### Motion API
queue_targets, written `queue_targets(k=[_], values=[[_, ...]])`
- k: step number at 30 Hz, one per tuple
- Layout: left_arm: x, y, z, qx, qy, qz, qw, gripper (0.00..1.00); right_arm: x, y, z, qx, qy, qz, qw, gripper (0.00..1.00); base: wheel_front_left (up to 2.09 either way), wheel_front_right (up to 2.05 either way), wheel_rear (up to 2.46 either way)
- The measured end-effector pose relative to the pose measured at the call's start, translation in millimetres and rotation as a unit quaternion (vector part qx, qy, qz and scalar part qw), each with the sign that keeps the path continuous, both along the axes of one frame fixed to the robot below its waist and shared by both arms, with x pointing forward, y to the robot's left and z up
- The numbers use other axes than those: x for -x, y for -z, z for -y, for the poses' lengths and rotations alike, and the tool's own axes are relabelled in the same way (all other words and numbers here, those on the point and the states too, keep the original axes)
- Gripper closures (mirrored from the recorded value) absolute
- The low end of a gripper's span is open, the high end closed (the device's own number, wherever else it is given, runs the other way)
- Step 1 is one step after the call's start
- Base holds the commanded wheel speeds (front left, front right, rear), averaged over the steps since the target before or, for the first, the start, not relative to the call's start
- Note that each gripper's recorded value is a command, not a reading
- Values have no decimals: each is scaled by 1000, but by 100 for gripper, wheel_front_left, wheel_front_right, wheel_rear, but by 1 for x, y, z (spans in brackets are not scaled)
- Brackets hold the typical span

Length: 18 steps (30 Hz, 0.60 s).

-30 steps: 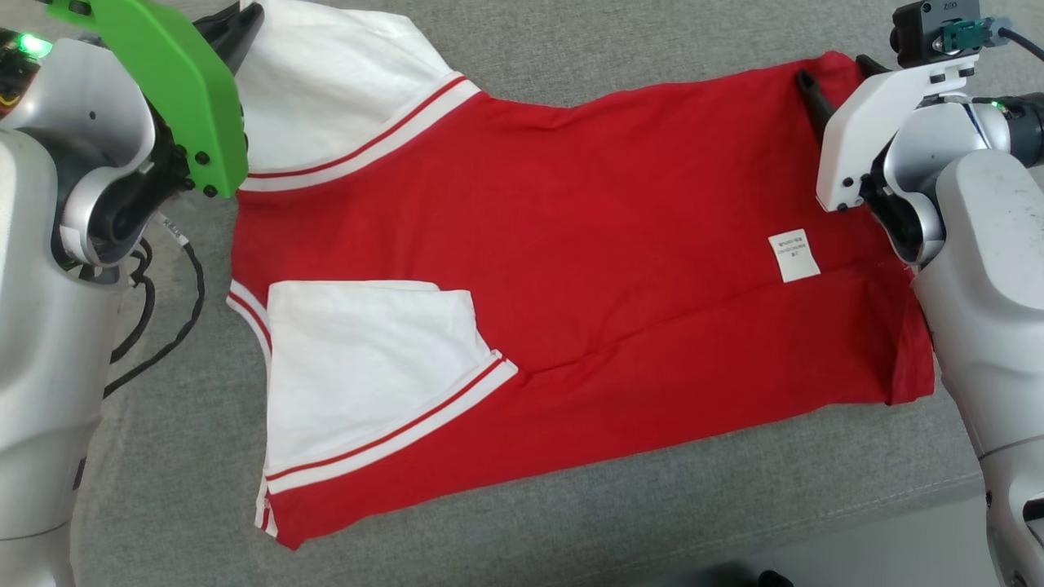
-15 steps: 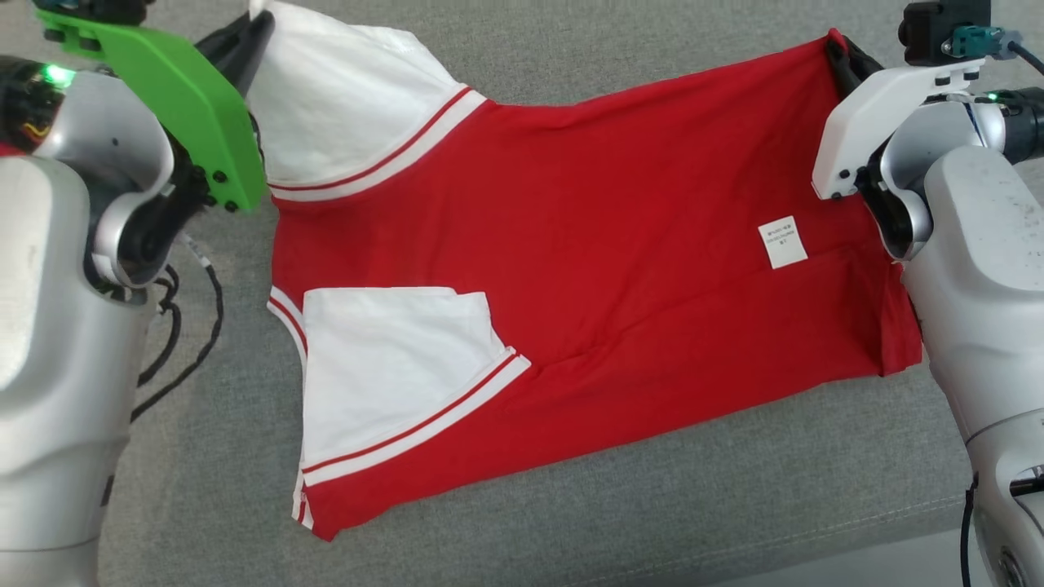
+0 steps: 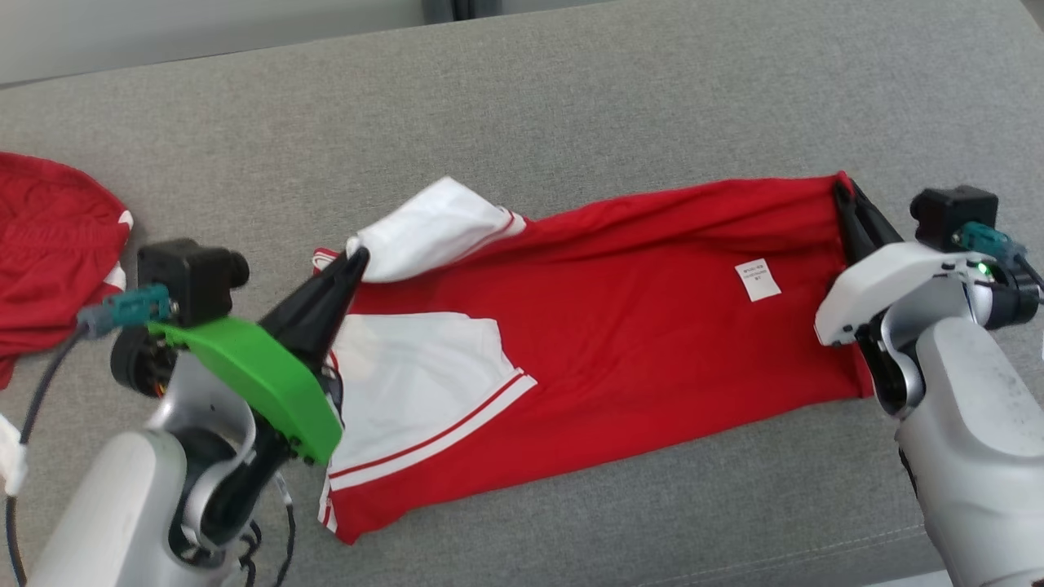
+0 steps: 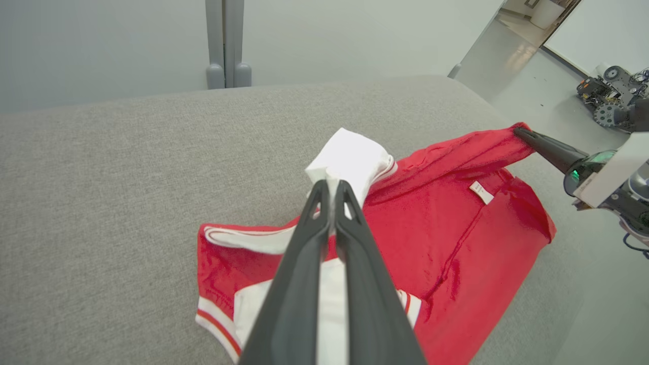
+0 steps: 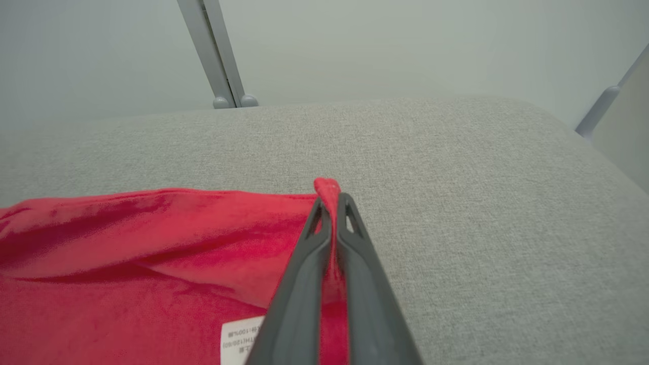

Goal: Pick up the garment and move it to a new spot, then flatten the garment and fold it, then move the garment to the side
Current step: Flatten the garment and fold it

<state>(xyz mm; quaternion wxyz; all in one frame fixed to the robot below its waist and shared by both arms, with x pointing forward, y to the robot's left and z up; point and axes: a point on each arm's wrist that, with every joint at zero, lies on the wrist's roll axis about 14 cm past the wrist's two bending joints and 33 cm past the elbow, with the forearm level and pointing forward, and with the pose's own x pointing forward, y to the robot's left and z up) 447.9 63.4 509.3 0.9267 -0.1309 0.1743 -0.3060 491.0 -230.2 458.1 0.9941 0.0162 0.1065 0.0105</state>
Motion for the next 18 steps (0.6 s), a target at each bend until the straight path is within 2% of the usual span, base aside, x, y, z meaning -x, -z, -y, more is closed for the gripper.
queue_targets(k=[9,16,17,18], values=[[58,34,-13,51,-65,-71,994,100,40,14,-3,-31,27,-4,999,100,0,0,0],[73,58,-8,62,-84,-103,989,100,62,22,-1,-40,47,-20,998,100,0,0,0],[74,61,-10,62,-88,-105,989,100,64,22,1,-40,50,-20,998,91,0,0,0],[75,64,-11,60,-93,-107,988,100,66,22,2,-39,54,-19,998,66,0,0,0]])
